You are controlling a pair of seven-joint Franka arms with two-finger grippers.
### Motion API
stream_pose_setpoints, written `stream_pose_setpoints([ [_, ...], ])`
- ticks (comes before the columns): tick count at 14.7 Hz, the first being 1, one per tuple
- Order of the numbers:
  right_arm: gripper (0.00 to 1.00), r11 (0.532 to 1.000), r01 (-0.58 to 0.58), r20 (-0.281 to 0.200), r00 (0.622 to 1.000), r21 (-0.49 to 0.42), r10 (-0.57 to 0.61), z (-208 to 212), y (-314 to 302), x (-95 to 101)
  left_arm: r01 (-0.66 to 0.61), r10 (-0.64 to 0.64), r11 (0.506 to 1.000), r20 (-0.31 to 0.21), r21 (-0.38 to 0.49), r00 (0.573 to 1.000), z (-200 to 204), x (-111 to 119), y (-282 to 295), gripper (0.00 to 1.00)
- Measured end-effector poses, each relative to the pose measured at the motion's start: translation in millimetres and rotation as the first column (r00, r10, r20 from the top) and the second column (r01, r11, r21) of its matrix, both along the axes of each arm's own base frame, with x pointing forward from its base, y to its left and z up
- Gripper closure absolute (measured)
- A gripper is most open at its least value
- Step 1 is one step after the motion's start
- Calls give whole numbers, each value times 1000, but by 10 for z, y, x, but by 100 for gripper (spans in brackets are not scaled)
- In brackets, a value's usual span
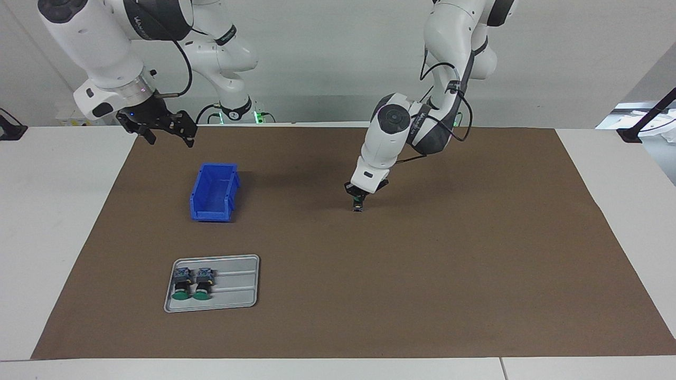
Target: Place and press button with both arms
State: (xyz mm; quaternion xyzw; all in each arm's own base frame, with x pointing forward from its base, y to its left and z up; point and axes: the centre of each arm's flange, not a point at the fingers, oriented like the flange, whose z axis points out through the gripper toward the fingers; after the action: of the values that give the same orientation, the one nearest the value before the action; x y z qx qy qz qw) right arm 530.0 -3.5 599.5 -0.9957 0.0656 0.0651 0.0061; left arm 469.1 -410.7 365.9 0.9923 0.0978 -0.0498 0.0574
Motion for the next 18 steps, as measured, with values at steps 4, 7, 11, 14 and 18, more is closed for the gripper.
stream_pose_setpoints([
  [4, 2, 1000, 0, 0, 1000, 0, 0, 0, 0, 0, 0, 0, 1000, 2, 0, 1000, 2, -10, 7, 99],
  [7, 2, 1000, 0, 0, 1000, 0, 0, 0, 0, 0, -4, 4, 1000, 12, -6, 1000, 74, 5, 29, 97],
  [11, 2, 1000, 0, 0, 1000, 0, 0, 0, 0, 0, -31, 31, 999, 17, -7, 999, 388, 147, 197, 92],
  [14, 2, 1000, 0, 0, 1000, 0, 0, 0, 0, 0, -76, 76, 997, 19, -8, 997, 621, 338, 454, 74],
  [18, 2, 1000, -5, -12, 1000, 1, 5, -10, 14, -14, -107, 107, 994, 5, 5, 994, 751, 552, 901, 30],
])
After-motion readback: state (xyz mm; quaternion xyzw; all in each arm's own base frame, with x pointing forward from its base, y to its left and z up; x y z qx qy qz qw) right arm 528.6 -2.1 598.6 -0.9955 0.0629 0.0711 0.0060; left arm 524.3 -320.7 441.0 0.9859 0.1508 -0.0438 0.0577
